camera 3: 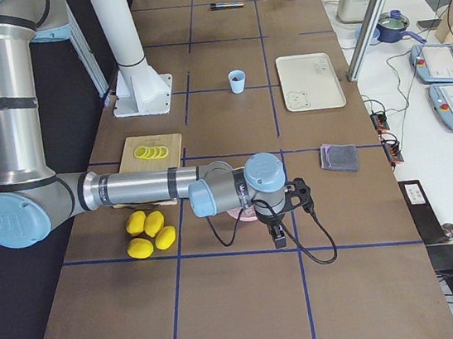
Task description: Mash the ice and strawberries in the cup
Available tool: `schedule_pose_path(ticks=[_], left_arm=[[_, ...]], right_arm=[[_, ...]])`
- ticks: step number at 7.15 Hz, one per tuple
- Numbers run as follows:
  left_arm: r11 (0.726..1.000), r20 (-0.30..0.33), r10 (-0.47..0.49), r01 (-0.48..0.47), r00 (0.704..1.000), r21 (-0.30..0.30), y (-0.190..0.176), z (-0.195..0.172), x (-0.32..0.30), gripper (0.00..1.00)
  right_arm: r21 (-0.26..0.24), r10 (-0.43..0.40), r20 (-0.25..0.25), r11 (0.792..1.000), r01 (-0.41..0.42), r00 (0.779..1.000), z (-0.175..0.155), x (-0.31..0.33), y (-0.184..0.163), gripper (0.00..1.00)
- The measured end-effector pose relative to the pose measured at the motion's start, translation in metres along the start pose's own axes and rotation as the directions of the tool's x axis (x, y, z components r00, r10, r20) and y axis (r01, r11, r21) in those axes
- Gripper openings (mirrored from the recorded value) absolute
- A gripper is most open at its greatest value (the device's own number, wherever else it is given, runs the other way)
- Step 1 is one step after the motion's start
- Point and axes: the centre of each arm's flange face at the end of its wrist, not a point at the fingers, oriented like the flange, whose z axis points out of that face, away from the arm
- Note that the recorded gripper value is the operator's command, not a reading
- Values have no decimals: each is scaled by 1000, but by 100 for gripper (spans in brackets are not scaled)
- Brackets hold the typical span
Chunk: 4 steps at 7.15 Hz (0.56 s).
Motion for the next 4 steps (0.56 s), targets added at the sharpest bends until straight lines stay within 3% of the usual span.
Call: schedule_pose_path(ticks=[4], left_arm=[[1000,1,-30,30,1000,3,6,52,-46,100]], right_arm=[[6,-7,-2,1000,7,1000,-3,-2,-6,100]])
